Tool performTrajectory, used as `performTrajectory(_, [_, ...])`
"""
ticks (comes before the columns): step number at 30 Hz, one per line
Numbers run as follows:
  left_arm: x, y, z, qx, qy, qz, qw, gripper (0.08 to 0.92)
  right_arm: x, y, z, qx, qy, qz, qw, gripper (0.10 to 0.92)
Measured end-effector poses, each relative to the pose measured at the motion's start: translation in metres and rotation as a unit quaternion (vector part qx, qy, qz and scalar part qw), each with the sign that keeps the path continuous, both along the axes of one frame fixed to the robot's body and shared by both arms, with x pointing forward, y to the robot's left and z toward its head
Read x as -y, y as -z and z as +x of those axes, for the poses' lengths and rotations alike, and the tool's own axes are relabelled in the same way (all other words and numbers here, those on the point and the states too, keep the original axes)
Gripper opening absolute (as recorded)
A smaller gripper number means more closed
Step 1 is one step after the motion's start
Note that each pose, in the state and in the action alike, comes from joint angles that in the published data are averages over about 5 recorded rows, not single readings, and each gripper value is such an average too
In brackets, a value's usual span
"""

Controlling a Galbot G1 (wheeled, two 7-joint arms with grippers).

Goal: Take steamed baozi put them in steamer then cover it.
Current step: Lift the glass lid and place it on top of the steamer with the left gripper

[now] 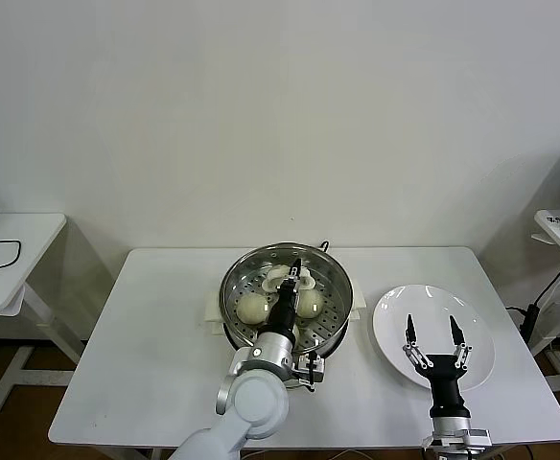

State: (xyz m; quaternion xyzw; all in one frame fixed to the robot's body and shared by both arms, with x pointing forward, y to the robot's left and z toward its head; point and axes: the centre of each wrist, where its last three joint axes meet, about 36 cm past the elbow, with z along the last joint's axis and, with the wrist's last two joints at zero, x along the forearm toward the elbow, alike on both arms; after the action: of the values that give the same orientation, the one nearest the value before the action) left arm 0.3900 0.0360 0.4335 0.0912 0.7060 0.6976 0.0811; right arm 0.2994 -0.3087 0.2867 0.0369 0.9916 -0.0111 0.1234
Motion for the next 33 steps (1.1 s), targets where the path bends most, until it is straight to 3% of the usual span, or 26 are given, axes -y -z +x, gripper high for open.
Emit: performTrajectory(33, [-0.0065,0.0073,0.0035,-0.009,-0.003,-0.002,1.0,0.195,-0.0014,0.0021,0.001,0.001,-0.005,-0.007,1.0,0.823])
